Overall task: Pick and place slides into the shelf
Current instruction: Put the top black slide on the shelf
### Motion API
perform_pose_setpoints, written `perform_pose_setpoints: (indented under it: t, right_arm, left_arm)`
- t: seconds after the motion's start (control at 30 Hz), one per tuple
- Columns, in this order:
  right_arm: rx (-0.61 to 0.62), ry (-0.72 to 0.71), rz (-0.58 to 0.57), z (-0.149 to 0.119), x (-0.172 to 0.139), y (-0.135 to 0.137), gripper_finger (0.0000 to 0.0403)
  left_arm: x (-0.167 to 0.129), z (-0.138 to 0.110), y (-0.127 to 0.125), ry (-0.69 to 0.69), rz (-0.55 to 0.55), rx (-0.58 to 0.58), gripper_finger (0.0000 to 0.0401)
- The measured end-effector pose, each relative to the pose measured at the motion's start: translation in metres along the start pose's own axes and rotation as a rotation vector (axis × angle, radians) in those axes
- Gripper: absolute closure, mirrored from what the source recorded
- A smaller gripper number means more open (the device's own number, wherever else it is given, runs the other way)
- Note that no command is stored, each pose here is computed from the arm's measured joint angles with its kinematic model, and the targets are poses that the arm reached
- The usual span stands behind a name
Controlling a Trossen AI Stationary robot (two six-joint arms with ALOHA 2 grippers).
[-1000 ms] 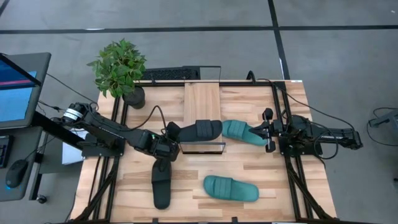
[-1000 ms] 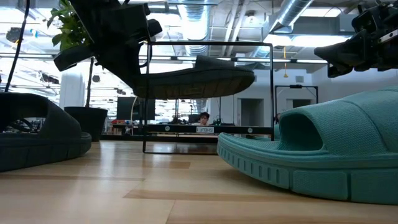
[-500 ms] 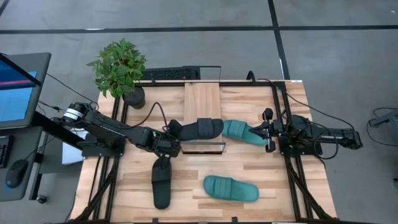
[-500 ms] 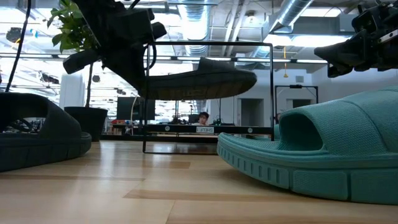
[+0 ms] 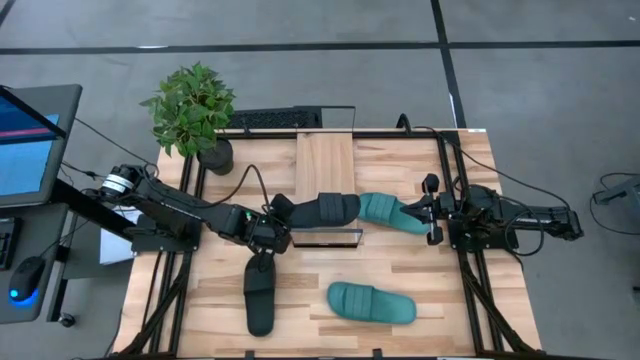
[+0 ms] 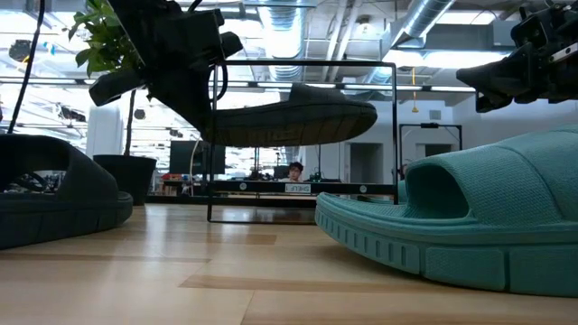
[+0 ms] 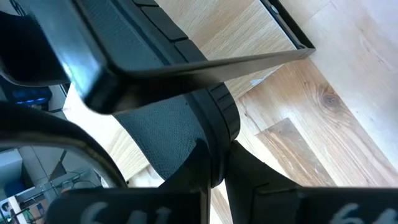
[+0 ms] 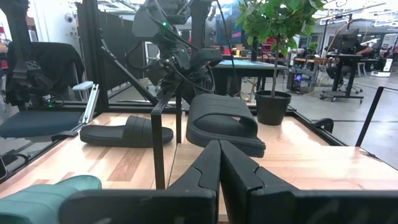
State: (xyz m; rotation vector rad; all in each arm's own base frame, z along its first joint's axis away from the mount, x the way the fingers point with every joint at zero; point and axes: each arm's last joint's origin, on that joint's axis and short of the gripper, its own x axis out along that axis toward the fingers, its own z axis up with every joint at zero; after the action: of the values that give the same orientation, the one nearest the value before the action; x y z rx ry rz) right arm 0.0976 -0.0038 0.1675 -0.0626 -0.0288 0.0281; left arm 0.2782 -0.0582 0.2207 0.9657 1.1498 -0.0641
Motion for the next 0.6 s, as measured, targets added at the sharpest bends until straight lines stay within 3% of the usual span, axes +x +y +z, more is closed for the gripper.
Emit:
perform_pose_setpoints:
  t: [0.6]
  right_arm:
    - [0.0, 0.0, 0.0, 0.0, 0.0, 0.0, 0.0403]
  left_arm:
    - [0.0012, -0.0008, -0.0012, 0.005, 0.002, -0.017, 0.0394]
